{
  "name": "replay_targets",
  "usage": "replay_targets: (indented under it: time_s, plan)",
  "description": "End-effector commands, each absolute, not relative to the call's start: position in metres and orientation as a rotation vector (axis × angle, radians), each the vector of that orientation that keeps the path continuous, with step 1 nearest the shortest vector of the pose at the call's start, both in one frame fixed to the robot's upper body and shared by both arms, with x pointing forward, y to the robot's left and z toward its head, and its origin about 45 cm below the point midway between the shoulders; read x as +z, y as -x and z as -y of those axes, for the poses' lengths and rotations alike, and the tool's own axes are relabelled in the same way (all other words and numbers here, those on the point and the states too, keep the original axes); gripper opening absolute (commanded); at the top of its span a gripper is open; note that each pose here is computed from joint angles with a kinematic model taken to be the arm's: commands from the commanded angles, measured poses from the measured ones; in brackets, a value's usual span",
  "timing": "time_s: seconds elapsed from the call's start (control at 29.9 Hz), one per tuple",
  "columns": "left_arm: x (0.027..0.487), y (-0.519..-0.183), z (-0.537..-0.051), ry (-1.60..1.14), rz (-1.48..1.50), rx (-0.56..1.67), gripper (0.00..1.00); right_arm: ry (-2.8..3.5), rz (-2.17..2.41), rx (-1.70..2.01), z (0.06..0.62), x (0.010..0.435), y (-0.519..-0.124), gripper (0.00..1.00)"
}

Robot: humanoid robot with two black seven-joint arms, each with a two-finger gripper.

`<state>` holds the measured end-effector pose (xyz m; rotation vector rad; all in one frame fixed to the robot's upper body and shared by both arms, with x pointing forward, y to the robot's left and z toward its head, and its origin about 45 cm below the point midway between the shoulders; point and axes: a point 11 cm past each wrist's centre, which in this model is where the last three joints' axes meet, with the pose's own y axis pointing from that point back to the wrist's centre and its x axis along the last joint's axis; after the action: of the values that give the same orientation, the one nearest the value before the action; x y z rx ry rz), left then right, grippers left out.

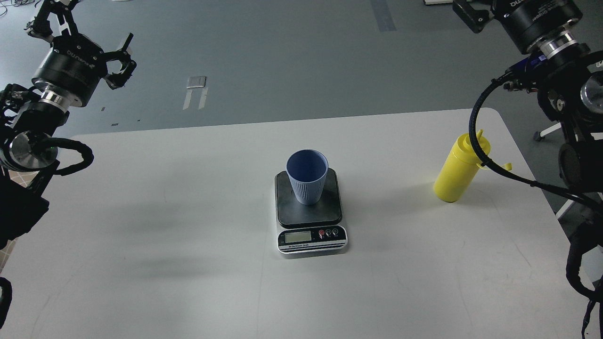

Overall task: Pour seasoning into cup on scale with both arms
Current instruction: 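Lower the right gripper to the yellow squeeze bottle and grasp it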

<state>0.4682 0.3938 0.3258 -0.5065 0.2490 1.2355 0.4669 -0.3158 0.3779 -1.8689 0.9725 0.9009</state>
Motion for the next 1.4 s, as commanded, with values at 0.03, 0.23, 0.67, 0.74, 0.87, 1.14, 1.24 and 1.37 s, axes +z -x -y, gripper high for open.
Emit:
replay_targets:
  time_s: [0.03, 0.23, 0.67, 0.74, 0.87, 1.14, 1.24, 1.37]
  plan:
    - [0.325, -0.468, -0.393, 0.505, -0.251, 1.235, 0.98, 1.85, -0.977, 0.908, 0.338, 0.372, -0.45, 1.0]
    - [0.323, -0.468, -0.392, 0.501, -0.256, 1.233, 0.98, 1.825, -0.945, 0.927, 0.361, 0.37, -0.42, 1.0]
    - [0.317, -0.466, -0.393, 0.482, -0.26, 1.237, 0.98, 1.746, -1.012, 1.007, 0.397, 0.314, -0.317, 1.0]
    - [0.317, -0.466, -0.393, 0.482, -0.26, 1.237, 0.98, 1.73, -1.032, 1.008, 0.402, 0.308, -0.306, 1.0]
    - [0.317, -0.466, -0.393, 0.48, -0.259, 1.237, 0.98, 1.644, -1.078, 1.046, 0.409, 0.281, -0.276, 1.0]
    - [0.317, -0.466, -0.395, 0.478, -0.257, 1.241, 0.98, 1.515, -1.082, 1.123, 0.401, 0.242, -0.254, 1.0]
    - [0.316, -0.465, -0.397, 0.475, -0.257, 1.245, 0.98, 1.503, -1.095, 1.133, 0.401, 0.234, -0.246, 1.0]
    - [0.312, -0.464, -0.396, 0.472, -0.265, 1.247, 0.98, 1.51, -1.092, 1.137, 0.398, 0.23, -0.24, 1.0]
